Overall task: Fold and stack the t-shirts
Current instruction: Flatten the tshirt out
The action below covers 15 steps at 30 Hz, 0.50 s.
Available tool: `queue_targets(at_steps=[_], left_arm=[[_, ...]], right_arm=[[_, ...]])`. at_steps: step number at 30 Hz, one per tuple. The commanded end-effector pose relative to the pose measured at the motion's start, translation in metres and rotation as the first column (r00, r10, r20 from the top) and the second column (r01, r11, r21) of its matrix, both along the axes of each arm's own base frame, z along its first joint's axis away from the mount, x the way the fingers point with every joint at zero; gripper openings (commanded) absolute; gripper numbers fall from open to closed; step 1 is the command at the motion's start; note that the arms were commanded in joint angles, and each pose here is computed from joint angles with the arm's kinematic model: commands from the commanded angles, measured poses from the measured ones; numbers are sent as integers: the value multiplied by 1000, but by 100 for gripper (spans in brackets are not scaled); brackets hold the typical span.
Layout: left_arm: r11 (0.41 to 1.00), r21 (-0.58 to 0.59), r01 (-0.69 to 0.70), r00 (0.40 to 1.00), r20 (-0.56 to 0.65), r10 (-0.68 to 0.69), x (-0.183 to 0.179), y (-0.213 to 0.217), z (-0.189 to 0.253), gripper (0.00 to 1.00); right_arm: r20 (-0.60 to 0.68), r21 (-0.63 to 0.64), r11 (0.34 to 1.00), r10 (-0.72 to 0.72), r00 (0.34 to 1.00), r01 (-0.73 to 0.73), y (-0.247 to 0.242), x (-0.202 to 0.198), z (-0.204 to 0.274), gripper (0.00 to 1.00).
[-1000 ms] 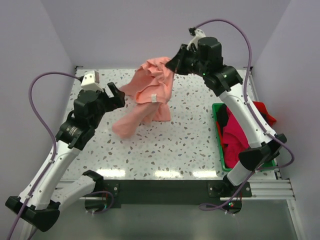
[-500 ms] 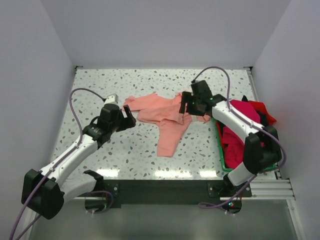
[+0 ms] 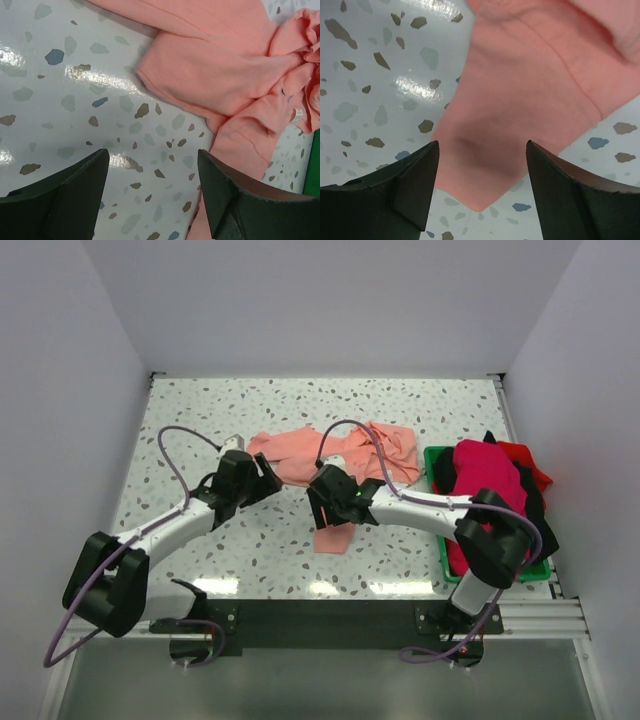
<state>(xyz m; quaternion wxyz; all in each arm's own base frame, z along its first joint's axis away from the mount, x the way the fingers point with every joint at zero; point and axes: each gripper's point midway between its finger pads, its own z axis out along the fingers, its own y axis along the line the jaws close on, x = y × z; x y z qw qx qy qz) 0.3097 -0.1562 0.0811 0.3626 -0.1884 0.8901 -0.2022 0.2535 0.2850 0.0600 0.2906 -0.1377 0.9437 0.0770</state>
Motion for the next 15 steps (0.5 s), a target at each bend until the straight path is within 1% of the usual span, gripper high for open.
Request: queue_targets(at_steps=[1,3,7,8,9,10,11,12,13,14,15], left_arm=[[993,-49,-110,987,109,115,38,4,22,76],[989,-38,-145,984,99,148,45,12,15,76],[983,-36,-181,979,89,183,60,20,10,74],[982,-36,-188,978,90,191,63,22,9,74],[982,-29,-188,978,83,190,65,22,5,73],[982,-36,-186,977,100,189,71,20,8,73],[983,-37,-181,977,104,184,74,18,8,71],[985,-28,-173,980,92,175,76,16,1,70],[986,-42,-160,982,98,164,81,12,3,68],[988,-47,-150,983,97,154,83,9,1,66],[990,-45,-134,987,80,138,84,5,-8,65]], right_arm=[[77,1,999,-32,997,32,12,8,0,74],[72,-19,1000,-19,997,21,19,8,-9,74],[52,-81,997,-17,998,22,17,10,-32,73],[48,-87,996,-19,999,23,17,9,-36,70],[36,-104,994,-18,999,21,14,8,-42,64],[33,-106,994,-21,999,25,13,7,-43,57],[28,-115,993,-22,999,25,10,5,-45,39],[46,-117,993,-31,998,36,7,7,-39,30],[55,-120,992,-40,998,46,4,9,-35,21],[62,-127,990,-49,997,57,-2,9,-29,7],[82,-132,989,-60,995,71,-6,11,-22,2]])
